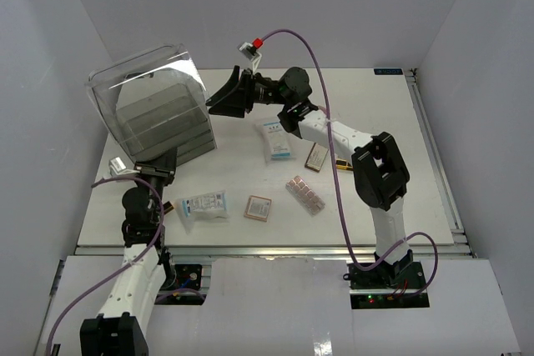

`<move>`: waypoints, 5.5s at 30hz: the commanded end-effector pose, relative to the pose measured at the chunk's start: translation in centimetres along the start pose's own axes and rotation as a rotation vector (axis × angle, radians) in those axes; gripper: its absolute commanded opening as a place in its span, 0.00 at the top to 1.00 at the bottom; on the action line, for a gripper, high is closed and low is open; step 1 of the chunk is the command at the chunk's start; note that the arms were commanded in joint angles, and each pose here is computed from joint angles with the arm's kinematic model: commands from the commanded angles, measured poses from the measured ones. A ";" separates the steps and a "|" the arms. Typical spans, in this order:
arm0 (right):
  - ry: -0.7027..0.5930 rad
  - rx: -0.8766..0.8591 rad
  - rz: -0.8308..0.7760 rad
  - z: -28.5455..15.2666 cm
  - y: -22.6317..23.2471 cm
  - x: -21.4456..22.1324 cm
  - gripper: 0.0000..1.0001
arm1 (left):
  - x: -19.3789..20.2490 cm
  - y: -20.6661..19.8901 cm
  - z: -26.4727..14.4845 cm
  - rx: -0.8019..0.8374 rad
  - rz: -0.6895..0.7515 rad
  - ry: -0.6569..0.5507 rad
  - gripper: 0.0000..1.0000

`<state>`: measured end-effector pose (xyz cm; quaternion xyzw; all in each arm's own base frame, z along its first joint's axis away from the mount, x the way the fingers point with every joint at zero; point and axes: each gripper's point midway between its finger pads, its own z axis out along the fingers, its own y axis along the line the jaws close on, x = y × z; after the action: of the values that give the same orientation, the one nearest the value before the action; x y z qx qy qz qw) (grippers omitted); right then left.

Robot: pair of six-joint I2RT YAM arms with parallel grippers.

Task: Organize the makeup

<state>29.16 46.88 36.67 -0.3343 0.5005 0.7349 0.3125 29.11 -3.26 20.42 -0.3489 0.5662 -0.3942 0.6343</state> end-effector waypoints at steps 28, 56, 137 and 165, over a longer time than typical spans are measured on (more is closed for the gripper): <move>0.413 0.146 -0.475 -5.5 -1.5 10.5 0.10 | -9.3 -14.3 2.0 0.248 0.153 -0.255 0.62; 0.959 0.294 -0.969 -1.6 -8.2 29.4 0.06 | -8.8 -13.5 2.5 0.189 0.165 -0.205 0.59; 0.359 0.798 -1.863 8.0 -15.1 3.1 0.63 | -9.5 -16.5 2.7 0.233 0.290 -0.185 0.59; 1.013 0.156 -1.068 -9.9 0.5 19.7 0.08 | -9.9 -17.0 2.2 0.226 0.263 -0.194 0.59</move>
<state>19.60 46.70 25.92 -0.7792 0.3312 0.1658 0.5057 30.24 -1.97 37.02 -0.2472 0.5243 -0.3242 0.7476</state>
